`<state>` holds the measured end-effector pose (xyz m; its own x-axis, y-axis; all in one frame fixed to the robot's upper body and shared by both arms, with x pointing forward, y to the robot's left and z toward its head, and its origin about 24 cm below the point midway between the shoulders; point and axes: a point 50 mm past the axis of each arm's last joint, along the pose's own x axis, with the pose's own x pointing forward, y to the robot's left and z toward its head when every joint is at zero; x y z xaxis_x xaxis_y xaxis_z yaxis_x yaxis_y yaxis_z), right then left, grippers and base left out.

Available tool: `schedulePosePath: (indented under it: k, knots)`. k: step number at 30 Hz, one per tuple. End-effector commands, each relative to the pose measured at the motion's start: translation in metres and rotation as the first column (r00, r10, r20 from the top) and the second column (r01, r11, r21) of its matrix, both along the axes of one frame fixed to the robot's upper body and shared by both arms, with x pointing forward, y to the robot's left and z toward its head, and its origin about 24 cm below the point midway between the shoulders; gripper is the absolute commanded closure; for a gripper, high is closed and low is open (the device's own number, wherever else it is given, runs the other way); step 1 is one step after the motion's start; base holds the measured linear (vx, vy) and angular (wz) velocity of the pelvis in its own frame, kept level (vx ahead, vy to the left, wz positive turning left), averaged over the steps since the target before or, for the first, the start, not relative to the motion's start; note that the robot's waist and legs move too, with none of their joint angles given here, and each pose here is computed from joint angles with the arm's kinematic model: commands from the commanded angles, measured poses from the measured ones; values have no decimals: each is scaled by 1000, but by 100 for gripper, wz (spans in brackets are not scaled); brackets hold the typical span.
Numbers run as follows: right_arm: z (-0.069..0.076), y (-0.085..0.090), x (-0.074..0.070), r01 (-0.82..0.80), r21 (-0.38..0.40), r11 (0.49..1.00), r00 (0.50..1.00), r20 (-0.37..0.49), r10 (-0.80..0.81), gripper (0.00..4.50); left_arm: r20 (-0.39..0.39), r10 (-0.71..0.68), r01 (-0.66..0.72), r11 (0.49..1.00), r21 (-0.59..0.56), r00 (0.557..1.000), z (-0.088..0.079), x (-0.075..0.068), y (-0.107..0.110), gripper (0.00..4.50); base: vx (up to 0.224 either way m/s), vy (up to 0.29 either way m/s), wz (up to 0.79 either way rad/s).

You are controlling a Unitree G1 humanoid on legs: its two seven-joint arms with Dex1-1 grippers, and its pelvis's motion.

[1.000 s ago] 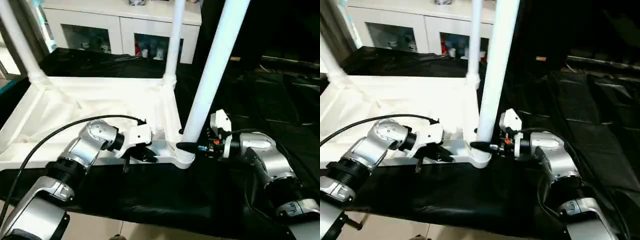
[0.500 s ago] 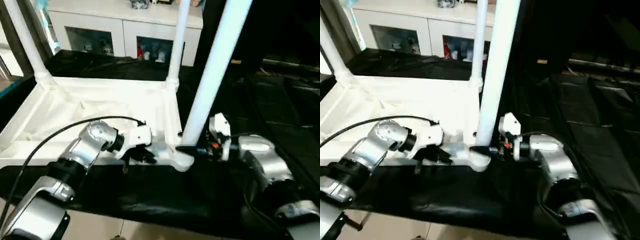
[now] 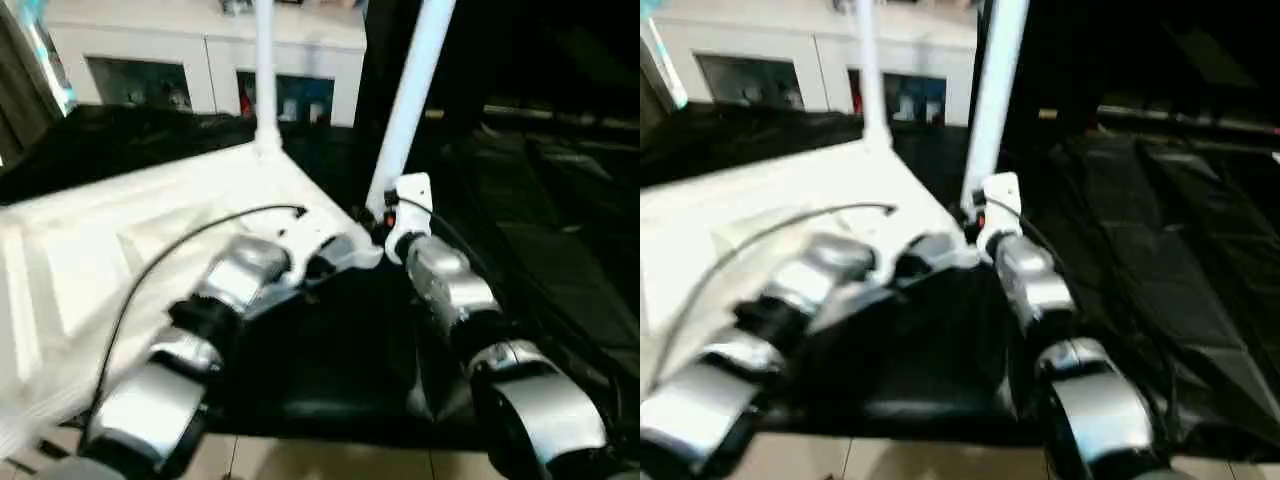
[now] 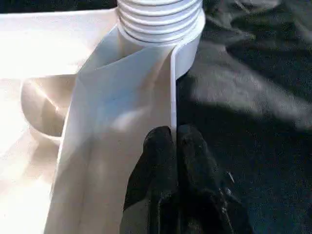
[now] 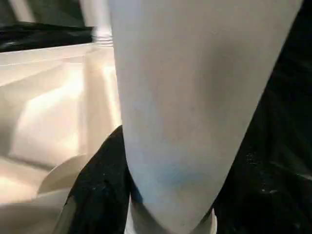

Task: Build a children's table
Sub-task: Insert table leg to table base

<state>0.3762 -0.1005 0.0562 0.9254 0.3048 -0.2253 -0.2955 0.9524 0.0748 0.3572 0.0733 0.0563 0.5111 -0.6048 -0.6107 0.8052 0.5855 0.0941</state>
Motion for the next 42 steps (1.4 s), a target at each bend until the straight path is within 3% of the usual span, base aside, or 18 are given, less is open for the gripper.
schedulePosePath:
  k: [1,16,19,20,21,33,37,41,42]
  knots:
    - [-69,-7,-34,32,-91,995,942,-329,-60,262,32,20,-20,1000,-10,999,7,5,-7,450,0,0,0]
    - [-67,9,-32,-1,-137,991,951,-307,-41,262,38,92,-92,996,1,995,5,9,-1,450,0,0,0]
    - [-61,14,-30,-40,-111,993,960,-280,8,262,39,85,-85,996,-3,996,5,9,0,450,0,0,0]
    - [-61,14,-30,-40,-111,993,960,-280,8,206,39,85,-85,996,-3,996,5,9,0,450,0,0,0]
    - [-59,15,-29,-38,-104,994,963,-270,9,192,40,82,-82,997,-4,996,5,9,0,450,0,0,0]
    - [-22,7,-12,-113,-41,993,992,-67,110,96,64,52,-52,999,-15,997,10,10,2,450,0,0,0]
    - [-6,-4,-15,-230,-33,973,972,36,231,57,83,-47,49,998,-31,995,12,6,3,450,0,0,0]
    - [4,-19,-25,-351,-88,932,930,85,358,27,83,-198,204,976,-70,977,13,-3,5,450,0,0,0]
    - [9,-28,-33,-435,-136,890,889,89,449,27,59,-265,270,959,-84,962,13,-10,10,450,0,0,0]
